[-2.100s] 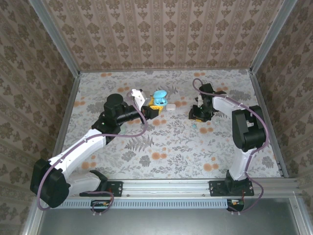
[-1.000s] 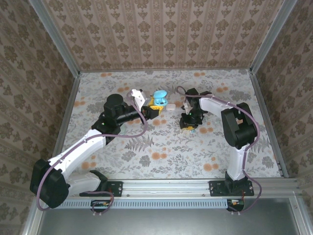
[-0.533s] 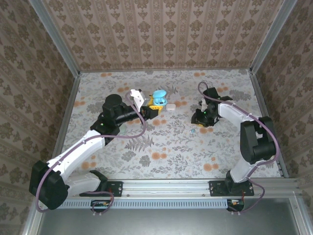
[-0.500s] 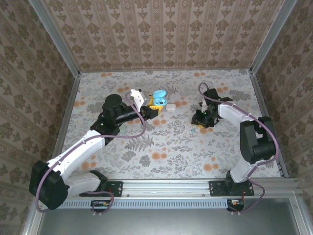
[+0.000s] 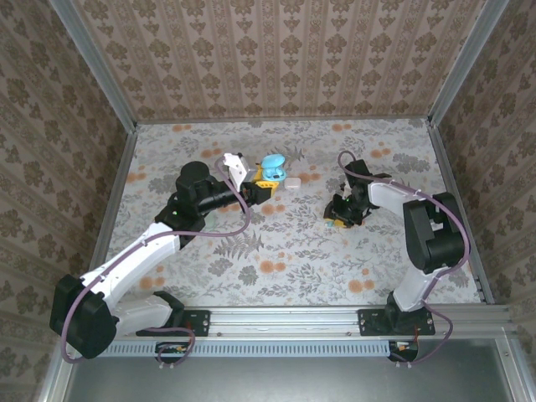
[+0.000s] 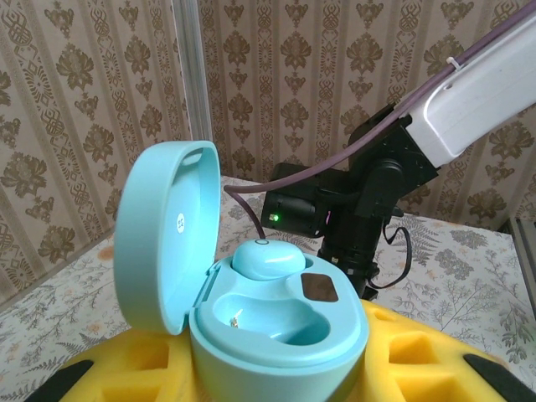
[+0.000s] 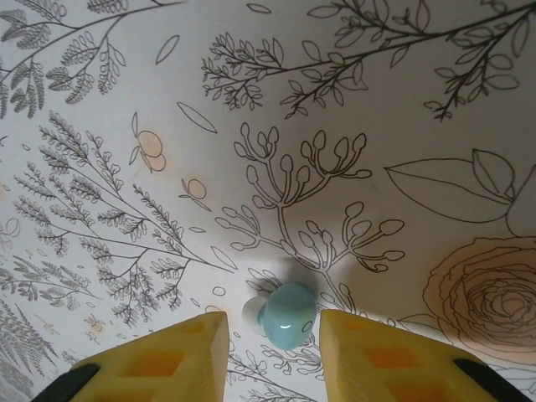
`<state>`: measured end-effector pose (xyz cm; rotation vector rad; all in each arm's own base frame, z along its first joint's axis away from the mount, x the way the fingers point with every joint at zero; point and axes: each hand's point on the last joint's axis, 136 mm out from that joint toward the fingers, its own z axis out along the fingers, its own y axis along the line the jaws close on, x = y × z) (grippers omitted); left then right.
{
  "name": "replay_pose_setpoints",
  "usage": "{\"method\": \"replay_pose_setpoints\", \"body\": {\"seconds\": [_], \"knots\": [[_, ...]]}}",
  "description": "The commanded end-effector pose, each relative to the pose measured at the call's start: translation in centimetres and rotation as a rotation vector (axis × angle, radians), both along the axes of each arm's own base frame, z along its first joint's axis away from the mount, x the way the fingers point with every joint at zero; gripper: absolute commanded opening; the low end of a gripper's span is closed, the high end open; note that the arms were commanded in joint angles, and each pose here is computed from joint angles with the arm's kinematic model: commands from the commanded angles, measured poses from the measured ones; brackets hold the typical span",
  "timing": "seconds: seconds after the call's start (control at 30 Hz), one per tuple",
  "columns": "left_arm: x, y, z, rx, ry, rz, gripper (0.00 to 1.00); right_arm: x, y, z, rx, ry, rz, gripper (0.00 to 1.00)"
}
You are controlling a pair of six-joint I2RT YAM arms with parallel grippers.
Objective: Insert wireless bluetooth earbuds into charging case
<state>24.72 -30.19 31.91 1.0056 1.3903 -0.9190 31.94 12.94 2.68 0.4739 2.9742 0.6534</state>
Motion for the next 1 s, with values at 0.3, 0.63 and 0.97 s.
{"method": "replay_pose_setpoints", "body": {"seconds": [0.3,0.63,0.97], "knots": [[-0.3,0.2,0.7,-0.009,-0.022,-0.004,0.26,0.1,1.7,-1.2,0.077,0.016,0.014,0.34],[-0.2,0.1,0.9,-0.01,-0.024,-0.003,0.26,0.6,3.1,0.0,0.083,-0.01,0.052,0.32],[-0.3,0.1,0.7,-0.008,-0.021,-0.006,0.26,1.2,4.6,0.3,0.081,-0.019,0.083,0.33]]}}
